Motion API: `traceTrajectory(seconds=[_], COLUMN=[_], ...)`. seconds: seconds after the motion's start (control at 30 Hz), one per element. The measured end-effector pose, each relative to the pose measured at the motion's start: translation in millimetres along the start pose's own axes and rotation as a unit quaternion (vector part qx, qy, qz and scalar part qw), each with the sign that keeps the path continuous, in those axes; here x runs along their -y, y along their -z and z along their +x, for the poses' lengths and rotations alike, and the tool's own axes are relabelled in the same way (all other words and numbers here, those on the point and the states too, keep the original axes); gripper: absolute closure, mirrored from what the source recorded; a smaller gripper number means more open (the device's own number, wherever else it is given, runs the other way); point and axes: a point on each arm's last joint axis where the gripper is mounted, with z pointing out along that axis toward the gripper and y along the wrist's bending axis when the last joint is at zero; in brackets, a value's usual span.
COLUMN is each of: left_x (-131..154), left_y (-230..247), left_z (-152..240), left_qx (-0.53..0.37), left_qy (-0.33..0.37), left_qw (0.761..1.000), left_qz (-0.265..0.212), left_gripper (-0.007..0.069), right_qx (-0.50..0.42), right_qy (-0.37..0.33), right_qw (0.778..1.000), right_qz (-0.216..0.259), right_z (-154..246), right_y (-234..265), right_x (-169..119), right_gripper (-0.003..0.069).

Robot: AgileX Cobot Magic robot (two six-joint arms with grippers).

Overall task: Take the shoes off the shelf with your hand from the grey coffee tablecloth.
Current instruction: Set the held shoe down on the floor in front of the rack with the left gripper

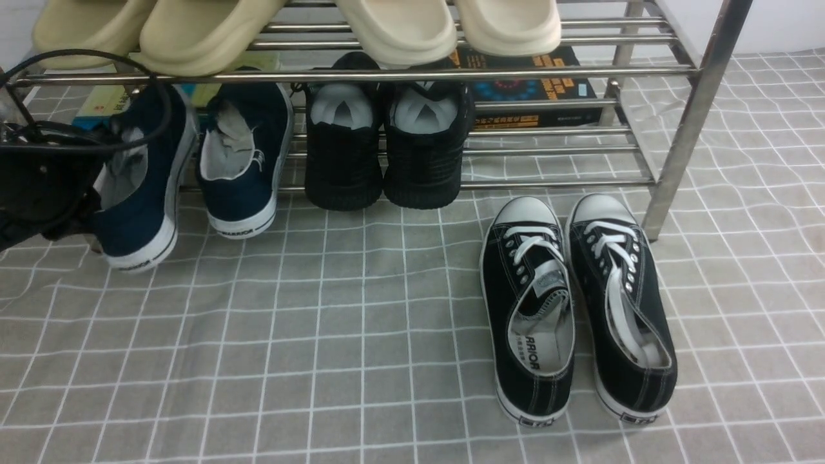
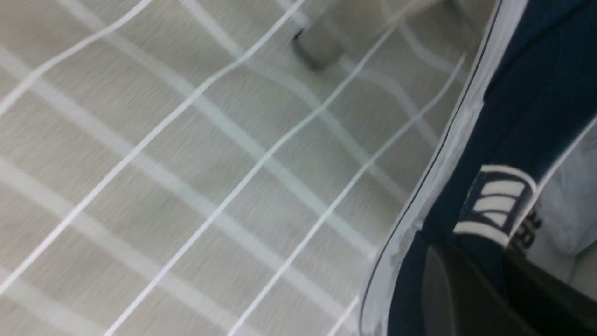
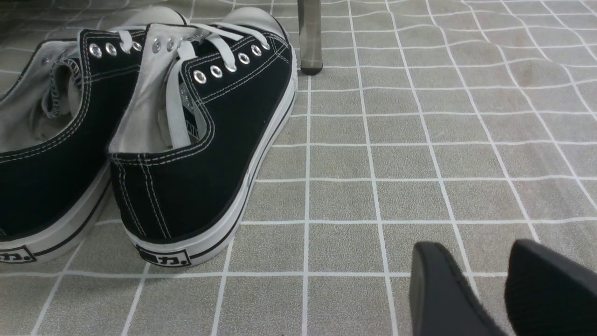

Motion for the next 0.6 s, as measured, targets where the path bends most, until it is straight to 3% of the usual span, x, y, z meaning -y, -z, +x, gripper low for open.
traceTrajectory(seconds=[0.3, 0.6], left_x=[-35, -77], left_y=[54, 57], left_z=[44, 92], left_qx=[-0.025, -0.014], left_qy=[-0.021, -0.021], left_qw=[0.999, 0.999], left_qz=[-0.036, -0.044], left_gripper=[0.0580, 0.0580], right_qx=[0.000, 0.000], right_qy=[0.000, 0.000], right_qw=[1.000, 1.000], right_qz=[0.000, 0.000], right_z=[0, 0], right_y=[0, 0], right_x=[0, 0], right_gripper=[0.0421, 0.0421])
